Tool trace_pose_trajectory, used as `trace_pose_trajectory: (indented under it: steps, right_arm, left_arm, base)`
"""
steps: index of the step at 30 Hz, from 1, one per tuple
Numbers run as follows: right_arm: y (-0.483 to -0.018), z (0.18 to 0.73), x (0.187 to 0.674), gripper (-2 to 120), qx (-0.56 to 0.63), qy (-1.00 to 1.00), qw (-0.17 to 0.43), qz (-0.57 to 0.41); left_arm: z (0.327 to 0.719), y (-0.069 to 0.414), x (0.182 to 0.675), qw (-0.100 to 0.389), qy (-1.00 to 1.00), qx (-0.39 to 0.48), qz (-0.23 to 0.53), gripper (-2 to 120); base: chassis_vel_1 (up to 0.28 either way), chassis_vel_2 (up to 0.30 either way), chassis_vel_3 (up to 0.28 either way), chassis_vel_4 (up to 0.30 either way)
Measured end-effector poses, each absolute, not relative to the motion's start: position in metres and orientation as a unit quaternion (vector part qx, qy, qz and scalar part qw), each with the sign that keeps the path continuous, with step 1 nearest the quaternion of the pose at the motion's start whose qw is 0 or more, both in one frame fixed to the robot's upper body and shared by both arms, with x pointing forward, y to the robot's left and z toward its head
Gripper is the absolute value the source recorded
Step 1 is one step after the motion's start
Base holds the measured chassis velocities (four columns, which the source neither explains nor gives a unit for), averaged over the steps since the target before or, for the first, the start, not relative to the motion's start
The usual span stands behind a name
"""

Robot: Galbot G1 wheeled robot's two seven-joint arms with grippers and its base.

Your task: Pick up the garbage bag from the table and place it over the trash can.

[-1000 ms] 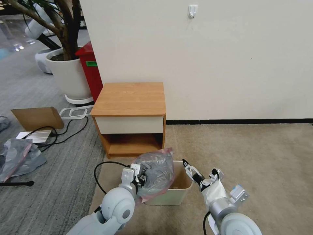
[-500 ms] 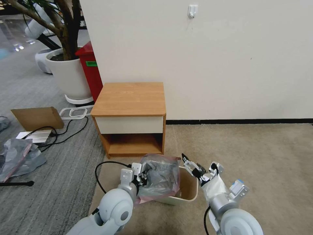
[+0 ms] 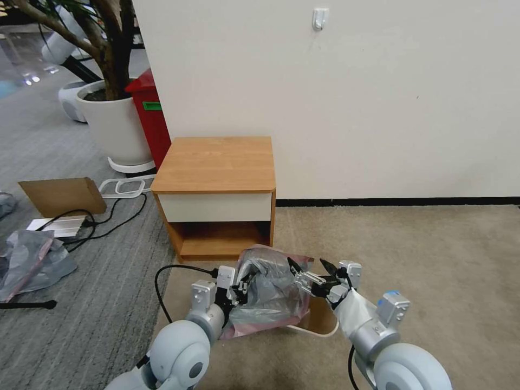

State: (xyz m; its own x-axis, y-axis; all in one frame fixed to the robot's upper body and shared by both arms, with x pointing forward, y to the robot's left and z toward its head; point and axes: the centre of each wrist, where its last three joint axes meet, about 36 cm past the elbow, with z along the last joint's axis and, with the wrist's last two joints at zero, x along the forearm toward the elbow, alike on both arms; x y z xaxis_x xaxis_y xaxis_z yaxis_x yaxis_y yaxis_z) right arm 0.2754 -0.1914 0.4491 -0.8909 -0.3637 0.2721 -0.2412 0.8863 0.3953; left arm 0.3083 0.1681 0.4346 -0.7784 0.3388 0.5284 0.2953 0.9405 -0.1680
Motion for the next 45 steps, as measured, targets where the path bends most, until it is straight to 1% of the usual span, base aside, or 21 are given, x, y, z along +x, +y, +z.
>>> trace_pose_trajectory:
  steps: [4, 5, 8, 9, 10, 12, 13, 15, 16, 17, 18, 20, 21, 24, 26, 36, 40, 42, 45]
  right_arm:
    - [-0.189, 0.445, 0.274, 74, 0.16, -0.955, 0.176, -0.178]
    - [-0.189, 0.445, 0.274, 74, 0.16, -0.955, 0.176, -0.178]
    - [-0.188, 0.443, 0.273, 60, 0.161, -0.954, 0.175, -0.18]
    - [-0.188, 0.443, 0.273, 60, 0.161, -0.954, 0.175, -0.18]
    - [-0.188, 0.442, 0.273, 55, 0.161, -0.955, 0.173, -0.181]
    - [-0.188, 0.442, 0.273, 53, 0.161, -0.955, 0.172, -0.182]
    - [-0.188, 0.441, 0.274, 43, 0.16, -0.955, 0.17, -0.183]
    - [-0.188, 0.439, 0.275, 34, 0.159, -0.955, 0.167, -0.184]
    - [-0.188, 0.439, 0.275, 34, 0.159, -0.955, 0.167, -0.184]
    - [-0.188, 0.439, 0.276, 28, 0.158, -0.956, 0.164, -0.185]
    - [-0.188, 0.439, 0.277, 25, 0.158, -0.956, 0.161, -0.185]
    - [-0.189, 0.44, 0.279, 15, 0.158, -0.957, 0.157, -0.184]
    - [-0.189, 0.44, 0.279, 15, 0.158, -0.957, 0.157, -0.184]
    - [-0.192, 0.441, 0.284, 2, 0.157, -0.959, 0.153, -0.181]
    - [-0.193, 0.441, 0.286, 0, 0.155, -0.959, 0.152, -0.181]
    - [-0.212, 0.448, 0.309, 0, 0.141, -0.96, 0.163, -0.18]
    - [-0.221, 0.453, 0.322, 0, 0.128, -0.96, 0.181, -0.173]
    - [-0.229, 0.453, 0.328, 0, 0.112, -0.96, 0.198, -0.162]
    - [-0.235, 0.453, 0.328, 0, 0.1, -0.96, 0.213, -0.151]
  left_arm:
    - [0.436, 0.169, 0.309, 0.287, -0.942, -0.167, 0.044, 5]
    - [0.436, 0.169, 0.309, 0.287, -0.942, -0.167, 0.044, 5]
    - [0.436, 0.169, 0.309, 0.29, -0.941, -0.167, 0.051, 5]
    - [0.436, 0.169, 0.309, 0.29, -0.941, -0.167, 0.051, 5]
    - [0.436, 0.169, 0.309, 0.291, -0.94, -0.167, 0.053, 5]
    - [0.436, 0.169, 0.309, 0.292, -0.94, -0.167, 0.054, 5]
    - [0.436, 0.169, 0.308, 0.295, -0.939, -0.167, 0.059, 5]
    - [0.437, 0.17, 0.308, 0.297, -0.938, -0.166, 0.062, 5]
    - [0.437, 0.17, 0.308, 0.297, -0.938, -0.166, 0.062, 5]
    - [0.437, 0.17, 0.308, 0.297, -0.938, -0.166, 0.063, 5]
    - [0.437, 0.171, 0.308, 0.298, -0.938, -0.166, 0.063, 5]
    - [0.436, 0.171, 0.308, 0.3, -0.938, -0.165, 0.064, 5]
    - [0.436, 0.171, 0.308, 0.3, -0.938, -0.165, 0.064, 5]
    - [0.435, 0.171, 0.306, 0.303, -0.936, -0.164, 0.068, 5]
    - [0.435, 0.171, 0.305, 0.304, -0.936, -0.164, 0.069, 5]
    - [0.436, 0.177, 0.301, 0.31, -0.934, -0.157, 0.081, 5]
    - [0.436, 0.178, 0.298, 0.313, -0.933, -0.156, 0.087, 5]
    - [0.436, 0.179, 0.297, 0.315, -0.931, -0.156, 0.095, 5]
    - [0.437, 0.18, 0.298, 0.315, -0.931, -0.155, 0.104, 5]
  base:
    - [0.0, 0.0, 0.0, 0.0]
    - [0.0, 0.0, 0.0, 0.0]
    - [0.0, 0.0, 0.0, 0.0]
    - [0.0, 0.0, 0.0, 0.0]
    - [0.0, 0.0, 0.0, 0.0]
    - [0.0, 0.0, 0.0, 0.0]
    - [0.0, 0.0, 0.0, 0.0]
    - [0.0, 0.0, 0.0, 0.0]
    - [0.0, 0.0, 0.0, 0.0]
    - [0.0, 0.0, 0.0, 0.0]
    - [0.0, 0.0, 0.0, 0.0]
    - [0.0, 0.0, 0.0, 0.0]
    - [0.0, 0.0, 0.0, 0.0]
    - [0.0, 0.0, 0.0, 0.0]
    - [0.0, 0.0, 0.0, 0.0]
    - [0.0, 0.0, 0.0, 0.0]
    - [0.0, 0.0, 0.0, 0.0]
    - [0.0, 0.0, 0.0, 0.0]
    - [0.0, 0.0, 0.0, 0.0]
